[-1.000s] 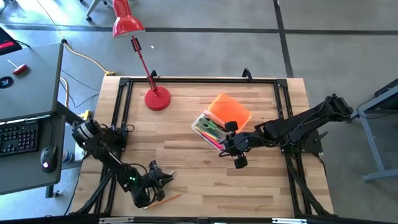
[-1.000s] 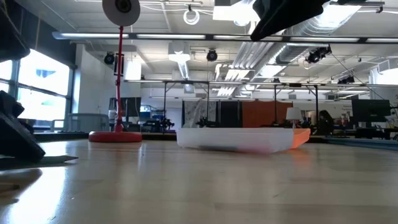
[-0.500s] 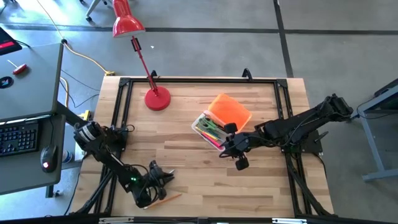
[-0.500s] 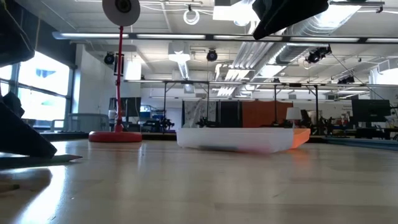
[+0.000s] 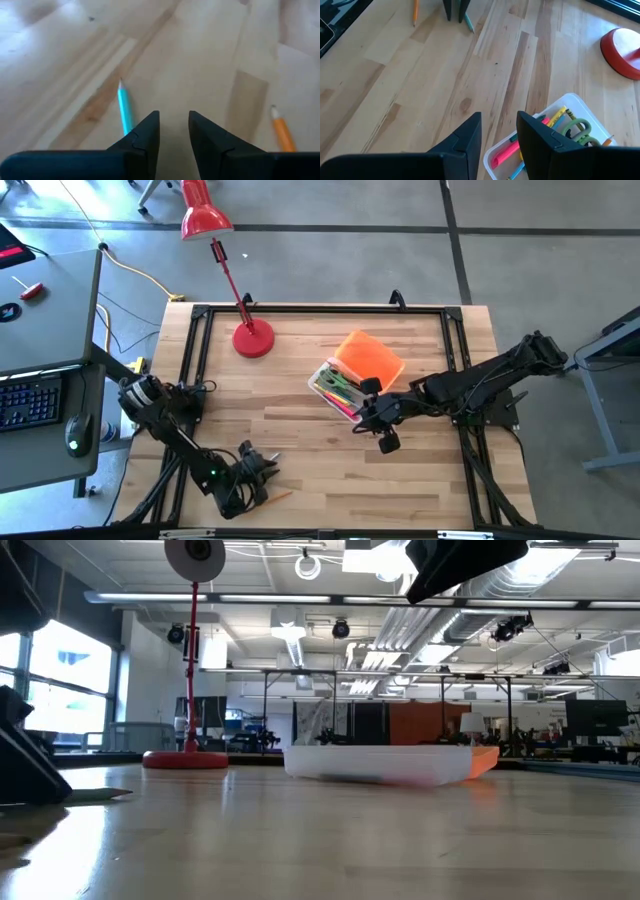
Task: Pick & place school supplies into a supply box
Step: Put the light blue pencil into the supply box
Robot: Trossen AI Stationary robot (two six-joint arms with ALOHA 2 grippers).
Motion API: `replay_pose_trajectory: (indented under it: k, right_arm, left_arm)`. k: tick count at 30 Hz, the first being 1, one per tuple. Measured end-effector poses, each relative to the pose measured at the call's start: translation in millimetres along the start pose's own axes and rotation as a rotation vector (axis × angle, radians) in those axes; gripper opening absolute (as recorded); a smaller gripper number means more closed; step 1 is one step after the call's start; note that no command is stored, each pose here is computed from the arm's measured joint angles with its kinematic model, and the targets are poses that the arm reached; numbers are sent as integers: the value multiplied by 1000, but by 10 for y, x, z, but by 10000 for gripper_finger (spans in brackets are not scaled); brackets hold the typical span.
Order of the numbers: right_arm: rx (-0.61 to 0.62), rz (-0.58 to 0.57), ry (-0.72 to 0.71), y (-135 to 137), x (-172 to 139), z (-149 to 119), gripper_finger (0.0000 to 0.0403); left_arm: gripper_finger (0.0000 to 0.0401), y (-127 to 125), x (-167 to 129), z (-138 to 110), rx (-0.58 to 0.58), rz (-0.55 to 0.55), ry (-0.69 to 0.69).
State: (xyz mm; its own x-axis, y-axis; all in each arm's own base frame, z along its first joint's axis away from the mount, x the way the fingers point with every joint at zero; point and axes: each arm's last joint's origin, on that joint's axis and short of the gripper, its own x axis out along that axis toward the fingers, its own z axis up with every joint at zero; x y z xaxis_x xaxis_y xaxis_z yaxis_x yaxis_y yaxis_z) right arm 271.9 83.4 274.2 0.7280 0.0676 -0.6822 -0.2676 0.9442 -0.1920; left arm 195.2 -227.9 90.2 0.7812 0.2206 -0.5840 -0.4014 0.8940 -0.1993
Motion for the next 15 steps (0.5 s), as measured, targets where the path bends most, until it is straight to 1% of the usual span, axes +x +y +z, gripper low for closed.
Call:
replay_pose_trajectory:
  k: [5, 10, 13, 15]
  right_arm:
    - [0, 0, 0, 1, 0, 0, 103]
    - [0, 0, 0, 1, 0, 0, 103]
    - [0, -1, -2, -1, 0, 2, 103]
    - [0, -1, -5, 0, 0, 5, 103]
  left_arm:
    - [116, 23, -3, 27, 6, 43, -94]
    - [102, 13, -49, 87, -6, 29, -92]
    - [96, 2, -88, 129, 12, 12, -72]
    - [92, 17, -101, 136, 34, 19, -56]
